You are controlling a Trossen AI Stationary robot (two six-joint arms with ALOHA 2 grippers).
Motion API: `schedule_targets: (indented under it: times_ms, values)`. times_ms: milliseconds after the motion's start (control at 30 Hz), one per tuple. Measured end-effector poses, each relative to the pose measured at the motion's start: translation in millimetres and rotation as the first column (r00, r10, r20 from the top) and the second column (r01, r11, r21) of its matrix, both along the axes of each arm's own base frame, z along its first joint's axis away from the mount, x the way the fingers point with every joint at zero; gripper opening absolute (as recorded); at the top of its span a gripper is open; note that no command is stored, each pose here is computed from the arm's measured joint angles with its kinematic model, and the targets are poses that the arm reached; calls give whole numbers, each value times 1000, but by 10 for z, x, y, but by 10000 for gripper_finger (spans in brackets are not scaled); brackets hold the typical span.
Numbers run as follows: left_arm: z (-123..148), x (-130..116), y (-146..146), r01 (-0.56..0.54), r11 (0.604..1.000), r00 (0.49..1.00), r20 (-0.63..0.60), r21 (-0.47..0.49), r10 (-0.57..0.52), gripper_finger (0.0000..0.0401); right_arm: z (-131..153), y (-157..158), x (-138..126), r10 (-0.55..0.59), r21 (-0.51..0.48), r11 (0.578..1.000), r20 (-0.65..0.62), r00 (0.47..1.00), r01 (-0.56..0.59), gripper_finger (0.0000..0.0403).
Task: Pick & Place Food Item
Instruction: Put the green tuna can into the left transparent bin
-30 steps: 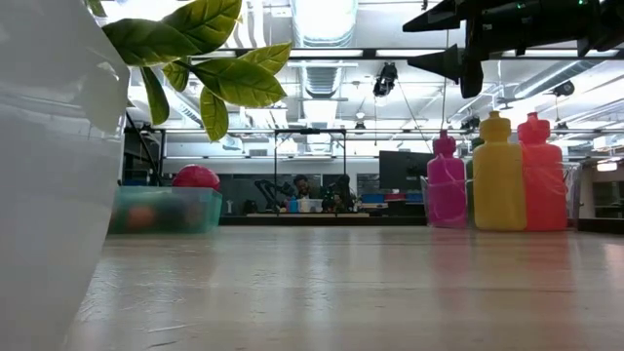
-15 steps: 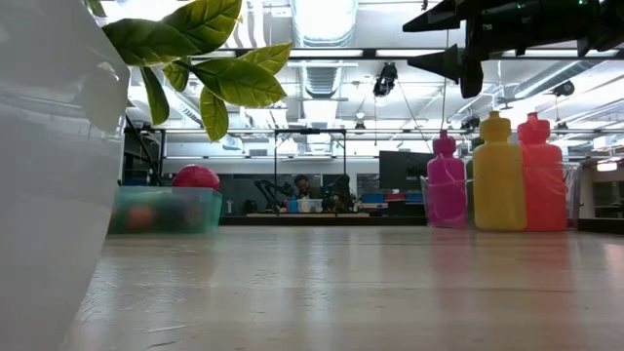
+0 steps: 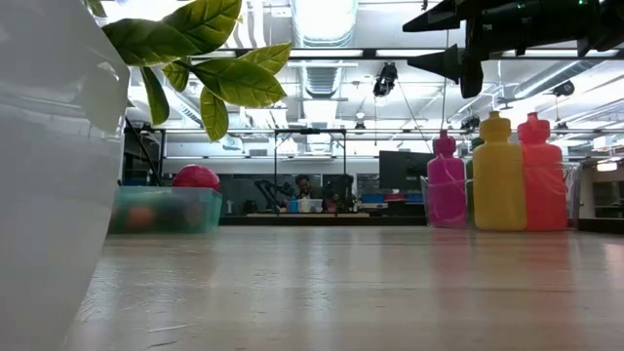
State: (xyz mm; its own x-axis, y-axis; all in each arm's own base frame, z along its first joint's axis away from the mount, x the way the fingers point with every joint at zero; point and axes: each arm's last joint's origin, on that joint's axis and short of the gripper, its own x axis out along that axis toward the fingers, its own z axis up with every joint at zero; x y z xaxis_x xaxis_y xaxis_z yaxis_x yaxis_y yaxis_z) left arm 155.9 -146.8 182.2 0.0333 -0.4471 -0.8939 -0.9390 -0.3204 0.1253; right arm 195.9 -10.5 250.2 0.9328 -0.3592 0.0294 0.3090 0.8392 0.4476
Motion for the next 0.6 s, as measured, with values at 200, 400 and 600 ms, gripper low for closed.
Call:
schedule_targets:
  times_ms: [200,400,600]
  values:
    - [-4,0,2,-2,1000,1000,5,6,2,143,0,0,0,0,0,1000,0,1000,0,276]
    - [-4,2,3,-2,1000,1000,10,10,2,164,0,0,0,0,0,1000,0,1000,0,276]
    - [-4,1,3,-1,1000,1000,8,8,1,160,0,1,0,0,0,1000,0,1000,0,276]
